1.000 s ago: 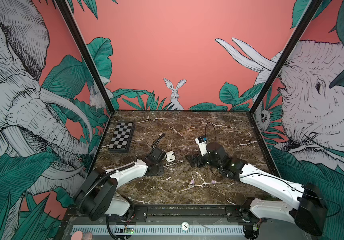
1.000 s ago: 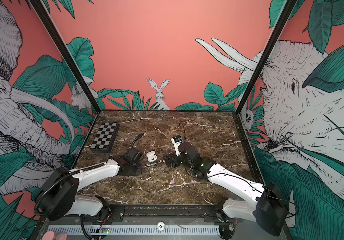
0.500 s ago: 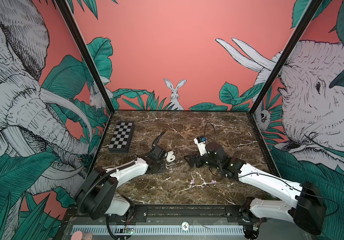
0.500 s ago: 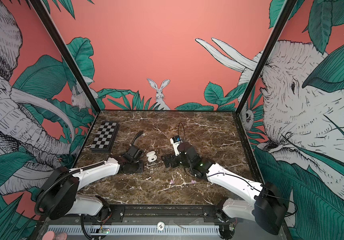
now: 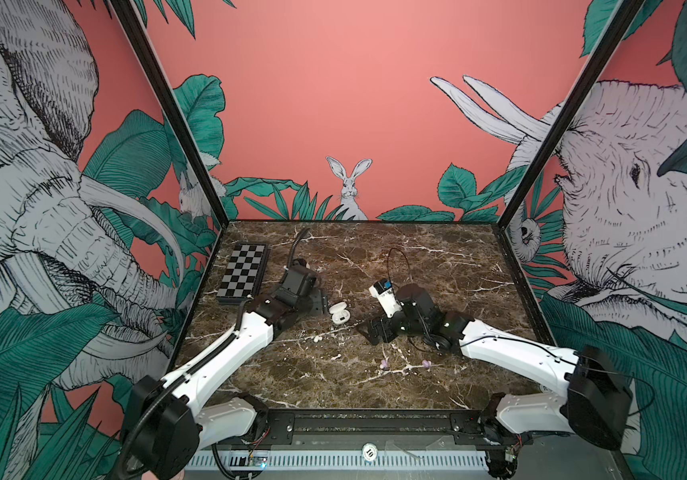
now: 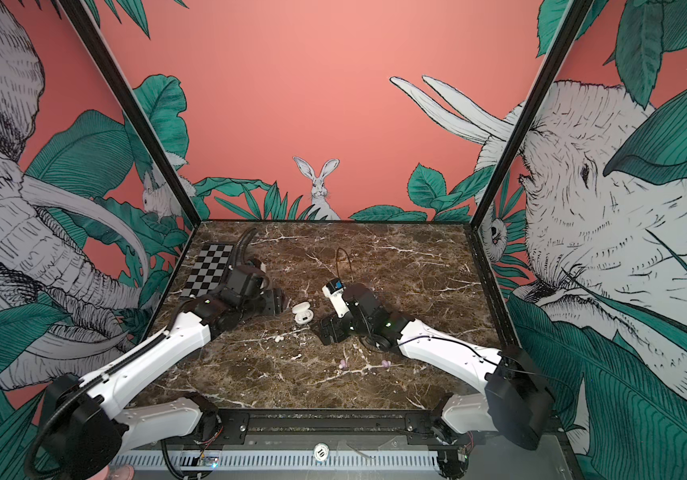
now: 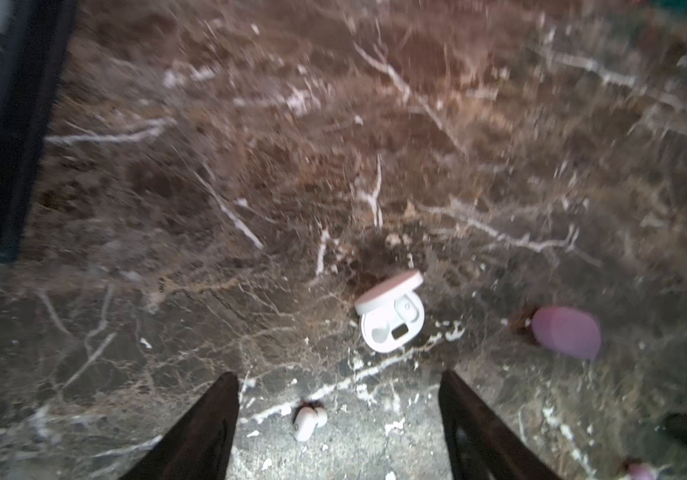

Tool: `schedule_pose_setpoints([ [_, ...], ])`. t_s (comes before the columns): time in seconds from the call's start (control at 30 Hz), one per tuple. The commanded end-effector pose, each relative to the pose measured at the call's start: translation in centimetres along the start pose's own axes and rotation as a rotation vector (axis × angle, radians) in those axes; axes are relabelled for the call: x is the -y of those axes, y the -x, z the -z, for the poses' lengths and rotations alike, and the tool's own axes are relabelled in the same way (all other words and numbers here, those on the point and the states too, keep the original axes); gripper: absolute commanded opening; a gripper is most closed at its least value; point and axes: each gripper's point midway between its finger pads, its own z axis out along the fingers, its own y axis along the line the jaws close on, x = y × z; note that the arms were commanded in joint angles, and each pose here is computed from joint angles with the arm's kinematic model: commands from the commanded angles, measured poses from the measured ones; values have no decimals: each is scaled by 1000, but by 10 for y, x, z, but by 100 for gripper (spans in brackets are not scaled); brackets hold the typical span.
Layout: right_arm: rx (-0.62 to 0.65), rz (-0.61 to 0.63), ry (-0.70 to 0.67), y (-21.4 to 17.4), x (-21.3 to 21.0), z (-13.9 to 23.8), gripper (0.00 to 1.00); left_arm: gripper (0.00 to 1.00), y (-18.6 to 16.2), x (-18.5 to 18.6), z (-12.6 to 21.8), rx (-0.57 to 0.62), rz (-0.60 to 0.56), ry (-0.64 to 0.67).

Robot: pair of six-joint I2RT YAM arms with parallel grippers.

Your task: Insert the wireless bluetooth earbuds into the charging case

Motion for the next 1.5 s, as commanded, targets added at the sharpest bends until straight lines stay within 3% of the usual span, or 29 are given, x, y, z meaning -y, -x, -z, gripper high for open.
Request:
schedule_pose_setpoints([
  [0.0,-46,117,153,2,-38,-17,93,91,25,-40,34,91,-54,124],
  [0.13,-142,183,219,-1,-62,-52,93,99,36,-77,63,188,-45,239],
  [0.5,-257,176,271,2,-68,-126,91,99,24,-142,117,434,-21,528],
  [1.47,-343,117,192,-31,-52,-180,90,99,23,-134,113,488,-47,498],
])
